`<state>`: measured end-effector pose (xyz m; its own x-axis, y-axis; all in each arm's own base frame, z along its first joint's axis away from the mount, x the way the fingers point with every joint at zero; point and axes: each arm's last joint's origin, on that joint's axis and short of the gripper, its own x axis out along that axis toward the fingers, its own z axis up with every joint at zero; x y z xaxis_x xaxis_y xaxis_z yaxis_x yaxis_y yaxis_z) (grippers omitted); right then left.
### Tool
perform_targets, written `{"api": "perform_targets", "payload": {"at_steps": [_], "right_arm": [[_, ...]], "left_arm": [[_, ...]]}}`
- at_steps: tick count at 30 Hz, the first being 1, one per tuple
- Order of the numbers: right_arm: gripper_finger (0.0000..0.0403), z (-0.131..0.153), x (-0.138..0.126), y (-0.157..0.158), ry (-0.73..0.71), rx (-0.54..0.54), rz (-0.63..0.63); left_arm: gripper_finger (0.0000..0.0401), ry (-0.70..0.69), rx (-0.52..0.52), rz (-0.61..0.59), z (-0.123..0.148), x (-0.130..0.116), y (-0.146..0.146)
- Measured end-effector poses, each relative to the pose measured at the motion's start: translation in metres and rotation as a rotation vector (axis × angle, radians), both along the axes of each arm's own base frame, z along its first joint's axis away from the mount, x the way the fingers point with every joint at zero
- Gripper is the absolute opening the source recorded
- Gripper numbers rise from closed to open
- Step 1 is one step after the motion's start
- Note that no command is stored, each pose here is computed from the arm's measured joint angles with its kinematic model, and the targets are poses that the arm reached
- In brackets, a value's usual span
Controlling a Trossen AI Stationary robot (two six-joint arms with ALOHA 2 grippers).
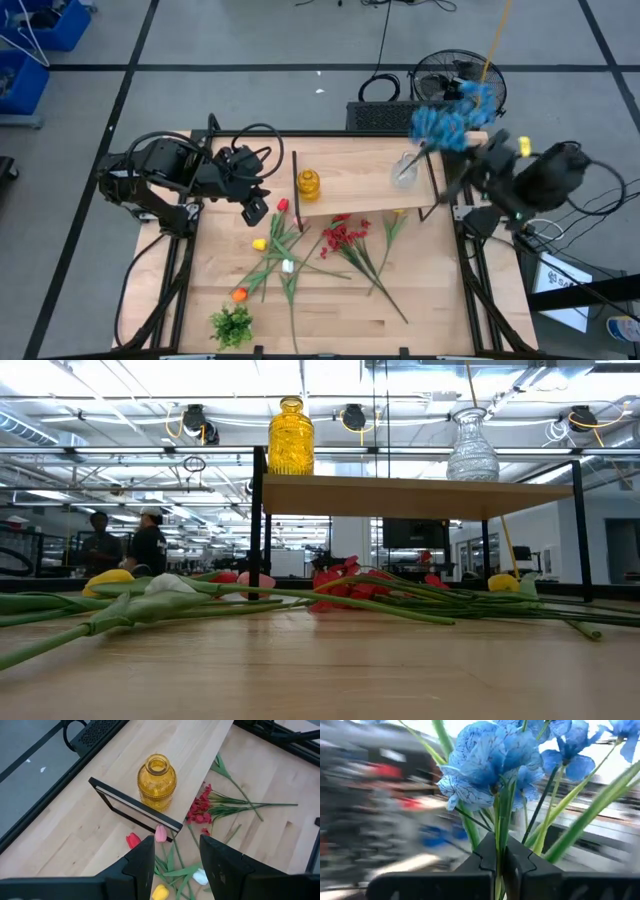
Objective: Pick and place flowers into a vace then onto a shelf
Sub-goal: Put the blue flowers into the transparent vase
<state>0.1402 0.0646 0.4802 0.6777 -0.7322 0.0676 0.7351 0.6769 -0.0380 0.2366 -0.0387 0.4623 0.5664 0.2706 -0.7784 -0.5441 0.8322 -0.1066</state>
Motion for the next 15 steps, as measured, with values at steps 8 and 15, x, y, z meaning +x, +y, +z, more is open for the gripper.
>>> {"api": "perform_targets", "payload": {"at_steps": [8,15], "right_arm": [[0.0000,0.008,-0.001,-0.019,0.073,-0.048,-0.154],[0.0000,0.000,0.013,-0.020,0.092,-0.046,-0.199]], "left_arm": [[0.0161,-0.025,0.022,-0.035,0.002,0.003,-0.001],[0.0161,-0.026,0.021,-0.036,0.002,0.003,-0.001]]}}
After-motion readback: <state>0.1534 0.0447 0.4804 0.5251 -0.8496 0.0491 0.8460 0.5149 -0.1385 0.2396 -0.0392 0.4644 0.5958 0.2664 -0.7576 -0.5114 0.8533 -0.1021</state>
